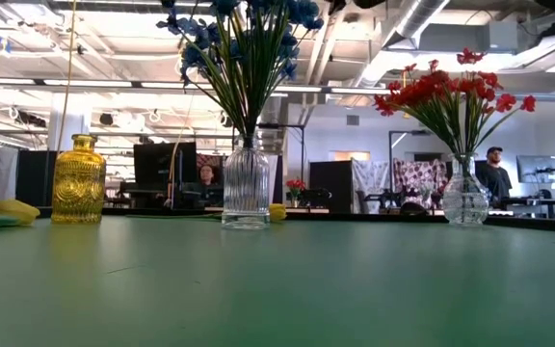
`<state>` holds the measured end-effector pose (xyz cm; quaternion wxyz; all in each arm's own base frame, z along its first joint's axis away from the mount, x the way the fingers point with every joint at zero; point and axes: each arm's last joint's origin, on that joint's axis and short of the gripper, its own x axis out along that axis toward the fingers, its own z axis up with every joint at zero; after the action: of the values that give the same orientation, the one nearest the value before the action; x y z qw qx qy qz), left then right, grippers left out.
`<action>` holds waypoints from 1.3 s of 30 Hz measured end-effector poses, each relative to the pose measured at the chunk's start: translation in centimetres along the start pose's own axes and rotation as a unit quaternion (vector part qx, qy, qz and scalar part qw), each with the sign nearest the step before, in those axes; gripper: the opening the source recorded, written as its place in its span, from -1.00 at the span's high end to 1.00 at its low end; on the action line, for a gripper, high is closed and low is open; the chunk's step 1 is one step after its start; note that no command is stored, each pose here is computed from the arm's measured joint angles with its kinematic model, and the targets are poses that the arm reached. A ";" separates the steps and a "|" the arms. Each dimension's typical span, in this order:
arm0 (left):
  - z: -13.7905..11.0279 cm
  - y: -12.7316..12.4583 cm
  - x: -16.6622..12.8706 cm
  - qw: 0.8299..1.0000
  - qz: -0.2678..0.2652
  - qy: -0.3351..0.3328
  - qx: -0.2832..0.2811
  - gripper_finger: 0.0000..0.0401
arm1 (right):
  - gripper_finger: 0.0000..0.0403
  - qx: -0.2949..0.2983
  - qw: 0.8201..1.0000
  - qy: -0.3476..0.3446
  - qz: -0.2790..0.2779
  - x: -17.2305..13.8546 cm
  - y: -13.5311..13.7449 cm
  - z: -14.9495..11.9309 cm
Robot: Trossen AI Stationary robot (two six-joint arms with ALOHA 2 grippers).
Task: Sort flowers into vase by color
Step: Put the bottom right yellow tulip into the yellow vase
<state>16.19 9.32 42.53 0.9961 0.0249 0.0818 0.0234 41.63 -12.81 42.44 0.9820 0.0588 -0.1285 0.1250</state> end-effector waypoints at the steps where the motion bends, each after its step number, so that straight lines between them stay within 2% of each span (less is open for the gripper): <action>1: -0.1 0.2 0.2 1.000 -0.011 0.001 -0.003 0.30 | 0.84 -0.004 1.000 -0.003 -0.001 -0.1 -0.1 0.1; 6: -0.1 1.7 1.0 1.000 0.000 -0.015 -0.009 0.30 | 0.84 -0.013 1.000 -0.022 -0.001 -0.2 -0.3 0.6; 8: -0.1 2.1 1.4 1.000 -0.016 -0.022 -0.013 0.30 | 0.85 -0.016 1.000 -0.024 -0.005 -0.3 -0.4 0.7; 18: 0.2 2.4 1.6 0.998 -0.051 -0.045 -0.016 0.30 | 0.85 -0.017 0.999 -0.022 -0.025 -0.8 -1.2 0.8; 26: 0.3 2.4 1.6 0.997 -0.053 -0.049 -0.019 0.32 | 0.83 -0.020 0.999 -0.015 -0.028 -0.8 -1.2 0.7; 31: 0.3 2.4 1.7 0.998 -0.047 -0.047 -0.023 0.49 | 0.82 -0.022 0.999 -0.011 -0.029 -0.8 -1.3 0.6; 39: 0.3 2.6 1.7 0.999 -0.013 -0.045 -0.021 0.93 | 0.77 -0.023 0.999 -0.010 -0.027 -0.6 -1.0 0.5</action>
<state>17.77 12.00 42.68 0.9993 0.0042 0.0366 0.0111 41.19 -14.00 42.65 0.9848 0.0413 -0.1393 0.0953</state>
